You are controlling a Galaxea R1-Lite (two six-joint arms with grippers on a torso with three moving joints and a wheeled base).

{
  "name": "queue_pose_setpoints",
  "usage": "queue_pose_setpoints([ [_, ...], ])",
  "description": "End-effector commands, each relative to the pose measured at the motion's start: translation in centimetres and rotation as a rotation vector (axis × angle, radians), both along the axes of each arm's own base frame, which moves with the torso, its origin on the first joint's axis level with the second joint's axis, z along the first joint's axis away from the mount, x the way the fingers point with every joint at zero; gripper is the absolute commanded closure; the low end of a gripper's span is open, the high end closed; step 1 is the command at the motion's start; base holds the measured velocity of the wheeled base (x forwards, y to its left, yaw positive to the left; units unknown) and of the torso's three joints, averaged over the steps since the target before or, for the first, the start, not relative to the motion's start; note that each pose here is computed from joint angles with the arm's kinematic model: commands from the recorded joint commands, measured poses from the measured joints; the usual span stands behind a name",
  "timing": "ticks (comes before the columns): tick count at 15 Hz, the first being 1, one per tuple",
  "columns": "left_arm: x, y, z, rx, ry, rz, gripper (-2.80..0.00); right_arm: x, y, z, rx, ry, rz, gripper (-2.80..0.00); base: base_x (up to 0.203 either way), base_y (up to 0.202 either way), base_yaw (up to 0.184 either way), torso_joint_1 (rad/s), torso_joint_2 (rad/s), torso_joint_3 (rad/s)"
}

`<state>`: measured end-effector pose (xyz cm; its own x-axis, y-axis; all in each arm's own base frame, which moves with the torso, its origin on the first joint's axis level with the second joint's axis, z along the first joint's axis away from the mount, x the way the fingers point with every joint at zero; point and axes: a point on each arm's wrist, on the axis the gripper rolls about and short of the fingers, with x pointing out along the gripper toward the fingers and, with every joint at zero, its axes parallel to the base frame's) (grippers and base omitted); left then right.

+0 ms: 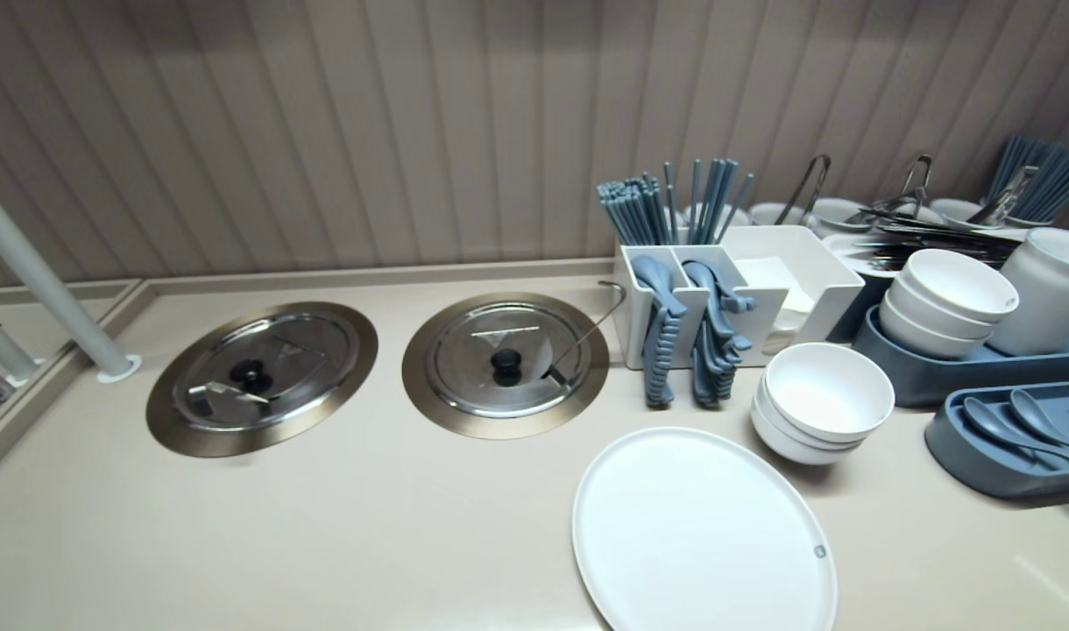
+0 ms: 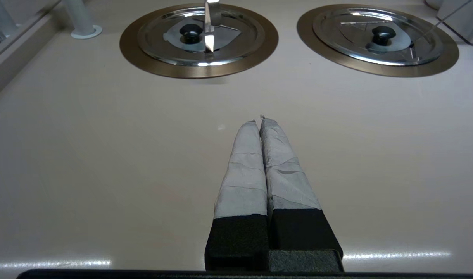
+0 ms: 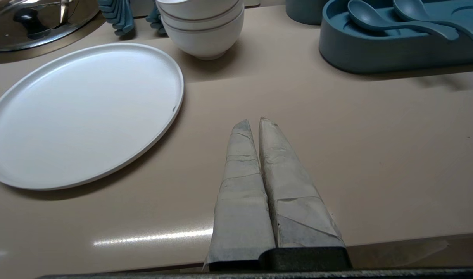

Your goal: Pick the bowl and place it on the plate

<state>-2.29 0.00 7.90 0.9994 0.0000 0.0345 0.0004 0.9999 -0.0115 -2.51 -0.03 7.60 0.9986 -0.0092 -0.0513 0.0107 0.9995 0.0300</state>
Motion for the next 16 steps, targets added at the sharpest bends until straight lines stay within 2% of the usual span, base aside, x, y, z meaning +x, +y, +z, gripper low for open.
queue_pose_setpoints([
  [1,0.06,0.00,-0.20,-0.001,0.007,0.000,0.00,0.01,0.00,-0.01,0.002,0.002,0.000,0.00,0.000,0.000,0.000,0.000,0.00,0.000],
  [16,0.06,0.00,-0.20,-0.001,0.007,0.000,0.00,-0.01,0.00,-0.01,0.002,-0.002,0.000,0.00,0.000,0.000,0.000,0.000,0.00,0.000],
])
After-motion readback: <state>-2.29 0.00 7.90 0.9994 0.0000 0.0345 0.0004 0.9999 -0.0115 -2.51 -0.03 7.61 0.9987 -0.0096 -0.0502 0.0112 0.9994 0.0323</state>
